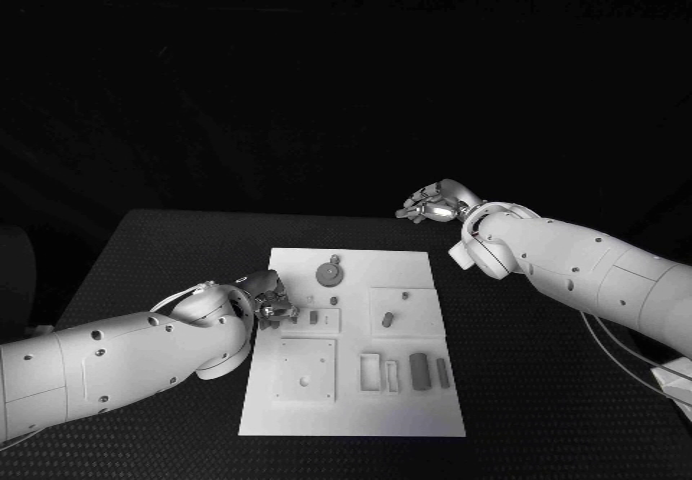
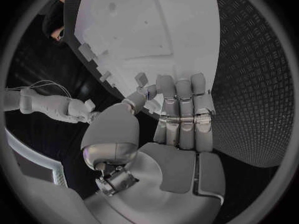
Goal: Assemble the parts on the task board
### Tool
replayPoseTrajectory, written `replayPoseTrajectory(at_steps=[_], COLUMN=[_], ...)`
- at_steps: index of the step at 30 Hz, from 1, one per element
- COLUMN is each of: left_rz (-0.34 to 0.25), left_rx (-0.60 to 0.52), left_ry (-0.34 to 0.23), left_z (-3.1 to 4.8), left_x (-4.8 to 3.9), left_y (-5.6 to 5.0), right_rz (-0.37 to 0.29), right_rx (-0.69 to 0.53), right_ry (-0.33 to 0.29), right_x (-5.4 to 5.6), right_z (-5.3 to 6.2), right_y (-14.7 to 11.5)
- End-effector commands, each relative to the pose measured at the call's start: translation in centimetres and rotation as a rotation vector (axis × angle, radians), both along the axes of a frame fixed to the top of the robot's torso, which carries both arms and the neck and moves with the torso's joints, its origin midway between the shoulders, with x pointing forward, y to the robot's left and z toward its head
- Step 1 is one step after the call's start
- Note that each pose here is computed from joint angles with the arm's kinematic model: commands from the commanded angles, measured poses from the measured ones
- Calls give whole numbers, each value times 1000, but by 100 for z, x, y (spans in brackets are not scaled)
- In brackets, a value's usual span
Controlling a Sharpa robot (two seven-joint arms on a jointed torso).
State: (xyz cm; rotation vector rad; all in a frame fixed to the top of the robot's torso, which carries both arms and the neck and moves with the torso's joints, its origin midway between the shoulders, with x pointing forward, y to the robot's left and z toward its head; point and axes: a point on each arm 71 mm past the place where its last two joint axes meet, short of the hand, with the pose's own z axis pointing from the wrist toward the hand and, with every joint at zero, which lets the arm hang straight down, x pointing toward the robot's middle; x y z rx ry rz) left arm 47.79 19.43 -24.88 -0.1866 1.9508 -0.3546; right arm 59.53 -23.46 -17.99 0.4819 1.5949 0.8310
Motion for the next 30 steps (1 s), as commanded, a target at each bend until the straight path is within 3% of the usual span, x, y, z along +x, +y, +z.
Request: replayPoseTrajectory(at_steps=[1,8,20,30], left_rz=[-21,-61,-65,-83], left_rx=[13,29,54,70], left_ry=[23,30,35,51], left_z=[-29,-35,-43,-54], left_x=[-21,-34,-28,-26], left_y=[-12,-44,-62,-163], right_rz=[12,12,11,14], right_rx=[4,4,4,4], right_ry=[3,4,4,8], right_x=[-2,-3,-3,-1], right_z=[-2,-3,-4,-7], right_y=[7,0,-4,8])
